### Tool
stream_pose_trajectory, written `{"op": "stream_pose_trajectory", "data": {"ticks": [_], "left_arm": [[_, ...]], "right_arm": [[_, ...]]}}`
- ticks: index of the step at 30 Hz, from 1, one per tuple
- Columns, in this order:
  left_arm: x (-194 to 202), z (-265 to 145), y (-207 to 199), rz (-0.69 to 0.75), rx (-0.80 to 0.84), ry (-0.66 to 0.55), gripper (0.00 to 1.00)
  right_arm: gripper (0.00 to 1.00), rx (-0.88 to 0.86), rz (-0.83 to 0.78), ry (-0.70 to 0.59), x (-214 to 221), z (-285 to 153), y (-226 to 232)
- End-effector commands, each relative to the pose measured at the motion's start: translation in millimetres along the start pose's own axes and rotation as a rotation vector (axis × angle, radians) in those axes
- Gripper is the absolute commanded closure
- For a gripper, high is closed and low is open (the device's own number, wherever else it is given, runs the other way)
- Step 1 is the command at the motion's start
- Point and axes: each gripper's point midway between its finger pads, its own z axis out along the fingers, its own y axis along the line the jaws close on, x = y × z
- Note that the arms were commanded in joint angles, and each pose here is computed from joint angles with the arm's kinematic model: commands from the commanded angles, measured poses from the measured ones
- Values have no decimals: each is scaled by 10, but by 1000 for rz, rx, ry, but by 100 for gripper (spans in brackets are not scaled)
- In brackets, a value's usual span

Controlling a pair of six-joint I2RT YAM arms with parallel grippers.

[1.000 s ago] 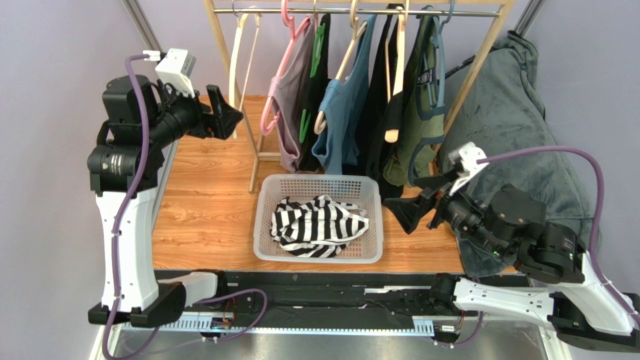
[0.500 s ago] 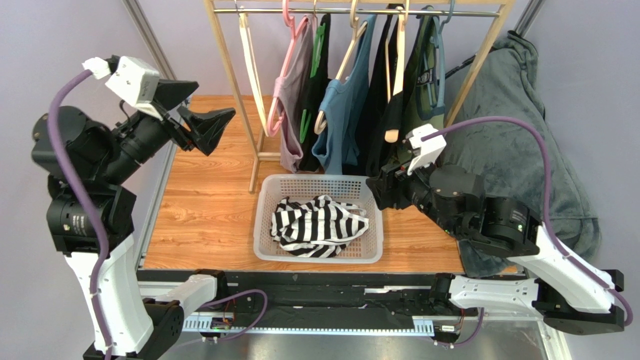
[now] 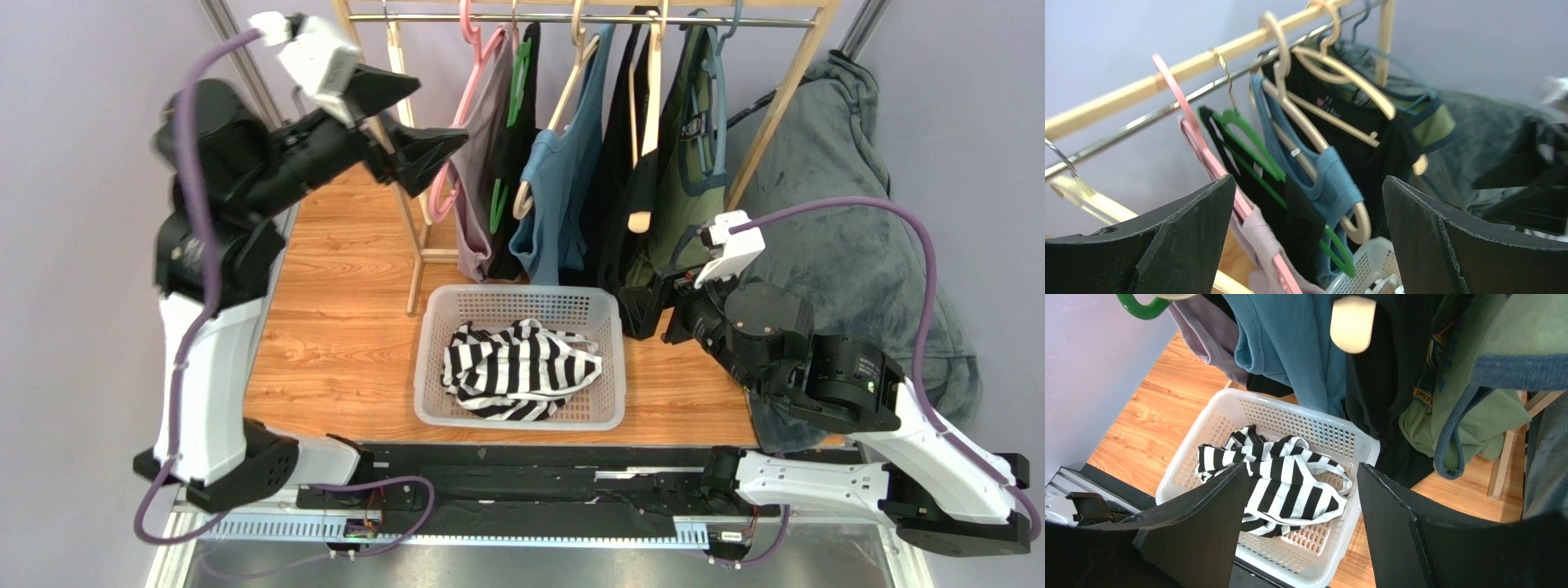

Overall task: Remove the tank top from the hanger
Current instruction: Pick up the hanger from the clothesline.

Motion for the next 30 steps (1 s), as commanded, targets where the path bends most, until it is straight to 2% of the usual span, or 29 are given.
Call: {"op": "stream_pose_trajectory", "data": {"ticks": [1, 7, 13, 23, 26, 28, 30], "left_arm": [[459, 200, 321, 24, -140, 130, 2], [629, 335, 544, 41, -219, 176, 2], [918, 462, 603, 24, -228, 258, 2], [1237, 258, 624, 32, -287, 388, 14], [1235, 185, 666, 64, -312, 397, 23], [1249, 146, 779, 95, -368, 421, 35], [1325, 81, 825, 98, -399, 468, 37]], "right_arm": [[31, 19, 69, -24, -13, 11, -25], [31, 26, 71, -15, 70, 7, -66], [31, 33, 68, -8, 132, 6, -99], [30, 45, 59, -11, 162, -10, -157], [30, 42, 59, -9, 181, -11, -157], [30, 38, 62, -8, 182, -15, -151], [31, 32, 66, -9, 174, -25, -146]]}}
